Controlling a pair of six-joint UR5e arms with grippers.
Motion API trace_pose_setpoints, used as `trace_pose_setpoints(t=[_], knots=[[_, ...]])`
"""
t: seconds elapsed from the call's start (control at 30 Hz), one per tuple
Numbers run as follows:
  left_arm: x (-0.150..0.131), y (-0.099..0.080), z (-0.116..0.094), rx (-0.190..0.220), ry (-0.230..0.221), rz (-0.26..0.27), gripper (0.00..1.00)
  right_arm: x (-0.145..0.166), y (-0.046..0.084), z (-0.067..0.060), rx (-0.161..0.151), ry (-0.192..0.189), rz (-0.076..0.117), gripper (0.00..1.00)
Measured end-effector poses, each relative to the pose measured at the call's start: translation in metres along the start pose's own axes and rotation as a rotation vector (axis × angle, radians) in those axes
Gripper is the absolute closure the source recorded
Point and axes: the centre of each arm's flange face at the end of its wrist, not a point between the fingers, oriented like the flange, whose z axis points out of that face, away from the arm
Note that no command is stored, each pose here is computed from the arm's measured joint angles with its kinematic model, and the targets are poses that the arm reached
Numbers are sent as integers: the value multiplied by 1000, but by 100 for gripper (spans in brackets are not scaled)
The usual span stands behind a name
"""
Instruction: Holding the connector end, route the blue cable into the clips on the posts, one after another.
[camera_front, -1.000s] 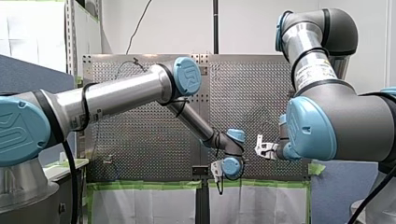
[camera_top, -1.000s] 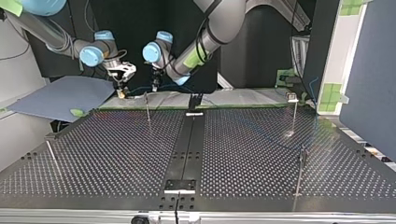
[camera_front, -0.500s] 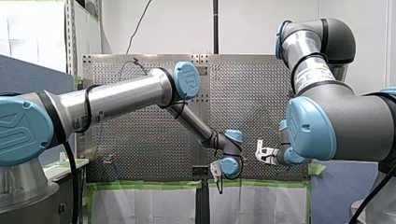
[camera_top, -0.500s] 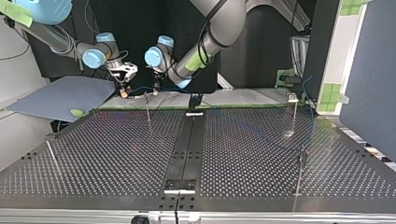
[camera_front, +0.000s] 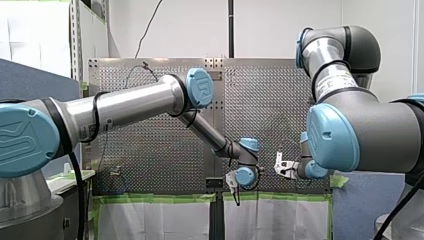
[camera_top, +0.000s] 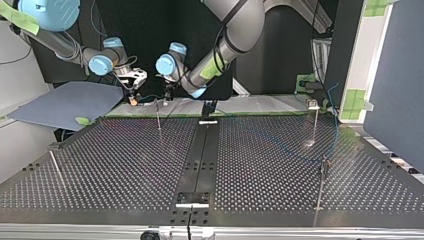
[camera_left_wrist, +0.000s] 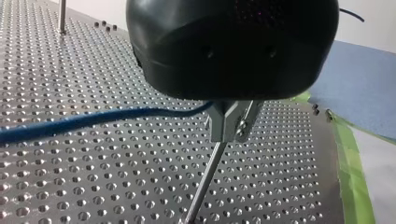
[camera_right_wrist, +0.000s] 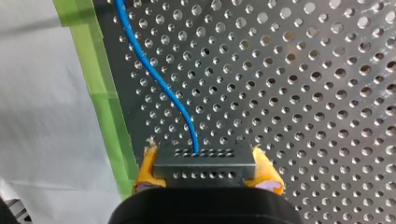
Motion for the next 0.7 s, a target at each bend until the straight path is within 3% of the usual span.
trace_pose_setpoints(t=[0.33, 0.7], knots=[[-2, 10, 10, 13, 8, -33, 100, 15, 4, 13, 0, 0, 7, 100], [7, 20, 17, 33, 30, -63, 100, 22, 11, 18, -7, 13, 20, 100]])
